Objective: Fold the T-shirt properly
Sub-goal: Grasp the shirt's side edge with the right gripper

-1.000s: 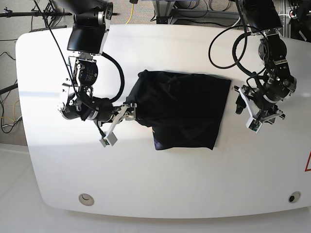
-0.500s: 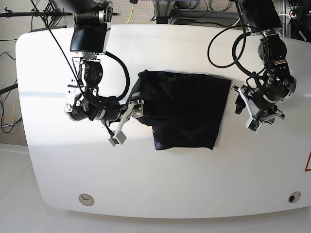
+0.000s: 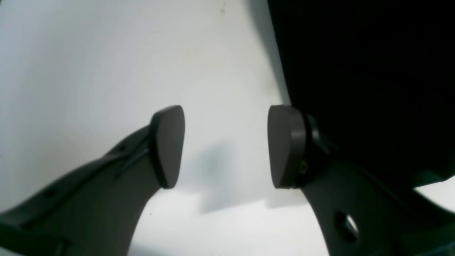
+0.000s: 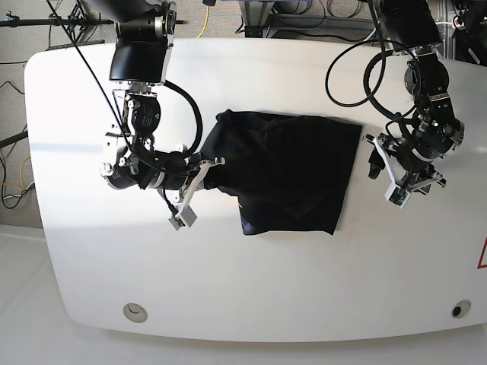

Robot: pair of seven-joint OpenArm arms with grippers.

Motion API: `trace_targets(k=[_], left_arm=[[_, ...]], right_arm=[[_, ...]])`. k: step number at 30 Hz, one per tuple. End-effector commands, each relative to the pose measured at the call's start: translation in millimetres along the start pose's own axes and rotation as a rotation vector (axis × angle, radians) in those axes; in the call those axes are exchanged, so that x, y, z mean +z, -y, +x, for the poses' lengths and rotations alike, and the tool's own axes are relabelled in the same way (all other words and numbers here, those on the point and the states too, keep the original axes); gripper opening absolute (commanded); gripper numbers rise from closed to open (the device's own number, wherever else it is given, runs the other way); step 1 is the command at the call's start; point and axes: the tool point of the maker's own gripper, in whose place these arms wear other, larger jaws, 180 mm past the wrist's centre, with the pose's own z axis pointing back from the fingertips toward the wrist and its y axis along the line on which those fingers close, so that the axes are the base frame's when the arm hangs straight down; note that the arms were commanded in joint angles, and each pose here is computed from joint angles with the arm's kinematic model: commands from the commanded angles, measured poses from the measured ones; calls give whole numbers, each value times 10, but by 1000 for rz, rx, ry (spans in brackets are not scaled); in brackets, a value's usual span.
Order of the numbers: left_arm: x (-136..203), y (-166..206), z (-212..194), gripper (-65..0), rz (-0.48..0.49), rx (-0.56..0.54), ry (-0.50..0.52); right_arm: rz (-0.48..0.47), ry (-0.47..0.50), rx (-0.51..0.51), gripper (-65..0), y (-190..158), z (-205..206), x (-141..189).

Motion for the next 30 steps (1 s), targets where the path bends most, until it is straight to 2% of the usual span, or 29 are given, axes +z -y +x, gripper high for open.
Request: trace_targets(k=[1, 6, 16, 23, 30], left_arm=[[42, -73, 139, -307, 18, -7, 46], [42, -73, 139, -307, 18, -7, 46], [44, -78, 137, -307, 19, -6, 46], [44, -78, 137, -307, 19, -6, 46], [41, -68, 140, -307, 17, -6, 46]], right_arm=[[7, 58, 22, -629, -32, 192, 64], [7, 62, 25, -650, -39, 203, 72], [12, 93, 52, -650, -122, 287, 137], [47, 150, 118, -650, -455, 374, 205], [149, 133, 167, -650, -894, 377, 114]])
